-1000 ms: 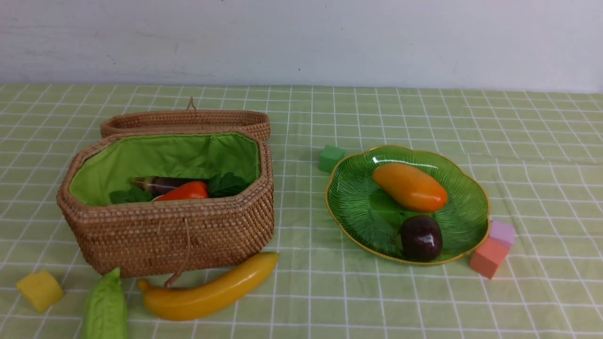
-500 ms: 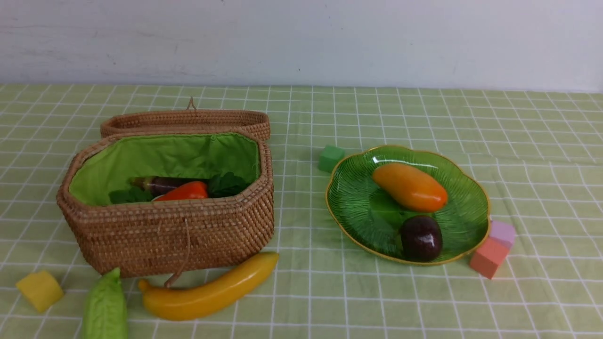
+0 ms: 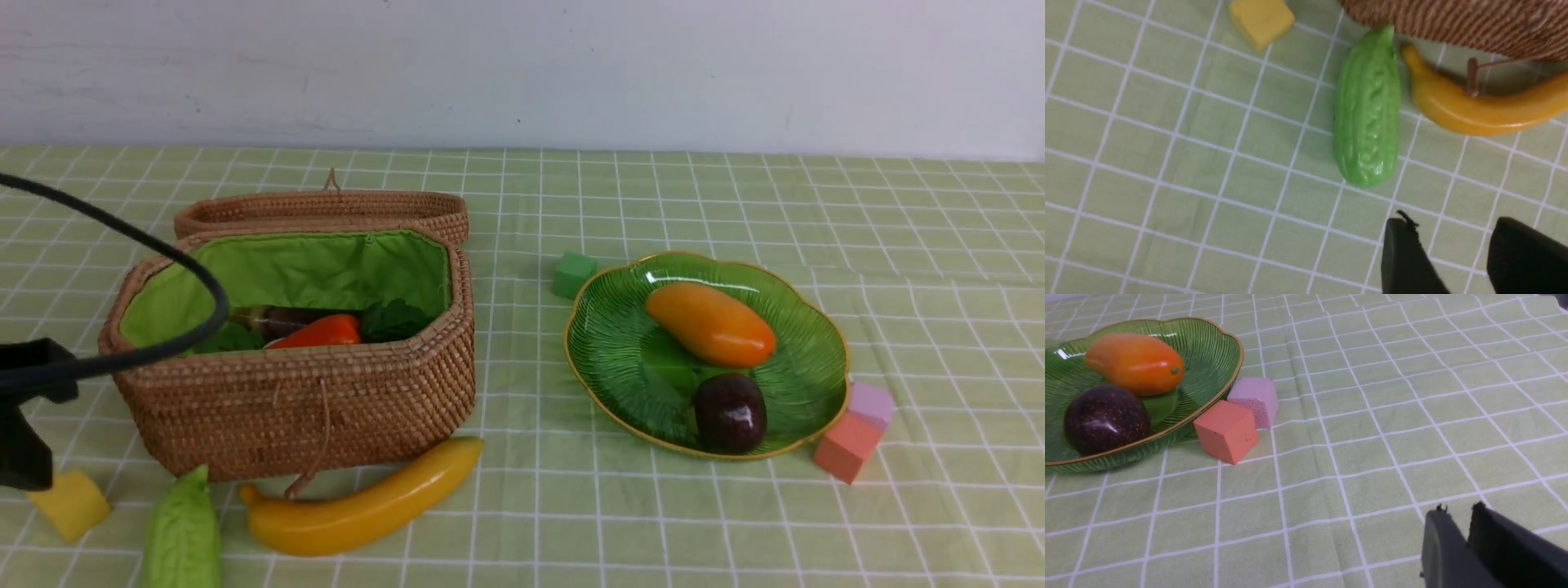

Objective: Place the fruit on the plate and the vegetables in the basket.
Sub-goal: Take a chayote with your left arm and place it on the basket on the left.

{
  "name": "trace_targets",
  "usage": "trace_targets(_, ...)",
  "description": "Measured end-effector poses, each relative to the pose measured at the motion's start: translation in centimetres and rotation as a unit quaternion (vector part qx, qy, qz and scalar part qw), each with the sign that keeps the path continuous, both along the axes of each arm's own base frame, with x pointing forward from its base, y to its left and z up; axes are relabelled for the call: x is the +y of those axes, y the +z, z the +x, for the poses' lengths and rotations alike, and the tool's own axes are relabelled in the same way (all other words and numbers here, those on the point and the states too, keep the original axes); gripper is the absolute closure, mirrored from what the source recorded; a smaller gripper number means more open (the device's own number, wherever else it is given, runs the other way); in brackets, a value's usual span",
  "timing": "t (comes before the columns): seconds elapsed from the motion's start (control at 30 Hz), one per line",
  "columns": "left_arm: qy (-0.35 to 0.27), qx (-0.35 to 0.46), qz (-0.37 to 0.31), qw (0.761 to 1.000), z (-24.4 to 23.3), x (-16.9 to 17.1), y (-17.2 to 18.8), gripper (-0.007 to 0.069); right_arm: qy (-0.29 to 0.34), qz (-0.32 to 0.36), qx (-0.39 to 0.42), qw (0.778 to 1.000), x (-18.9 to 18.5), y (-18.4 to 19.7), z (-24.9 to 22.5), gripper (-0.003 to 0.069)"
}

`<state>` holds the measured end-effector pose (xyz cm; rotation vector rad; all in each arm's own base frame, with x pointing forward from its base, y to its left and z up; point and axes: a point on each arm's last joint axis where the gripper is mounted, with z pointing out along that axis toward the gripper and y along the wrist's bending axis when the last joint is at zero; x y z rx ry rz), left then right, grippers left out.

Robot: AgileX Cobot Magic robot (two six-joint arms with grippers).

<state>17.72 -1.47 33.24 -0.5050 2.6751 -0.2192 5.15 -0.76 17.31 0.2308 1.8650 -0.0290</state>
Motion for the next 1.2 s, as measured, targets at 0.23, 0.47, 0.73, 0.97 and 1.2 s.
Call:
trace_targets(0.23,-0.042,0.017,0.014,0.999,3.0,-0.3,-4.4,0.0097,0.000,0.000,0.000,1.000,0.0,0.0,0.0,0.0540)
trace_targets(0.47,-0.086,0.069,0.035,0.993,5.9,-0.4,-9.6,-0.0020,0.000,0.000,0.000,1.000,0.0,0.0,0.0,0.0531)
trace_targets(0.73,-0.094,0.128,0.037,0.987,8.6,-0.5,-14.7,0.0032,0.000,0.000,0.000,1.000,0.0,0.0,0.0,0.0522)
trace_targets(0.97,-0.093,0.150,0.030,0.984,9.1,-0.6,-16.4,0.0186,0.000,0.000,0.000,1.000,0.0,0.0,0.0,0.0512)
trace_targets(1.2,-0.100,0.153,0.030,0.983,8.0,-0.6,-14.6,0.0183,0.000,0.000,0.000,1.000,0.0,0.0,0.0,0.0501)
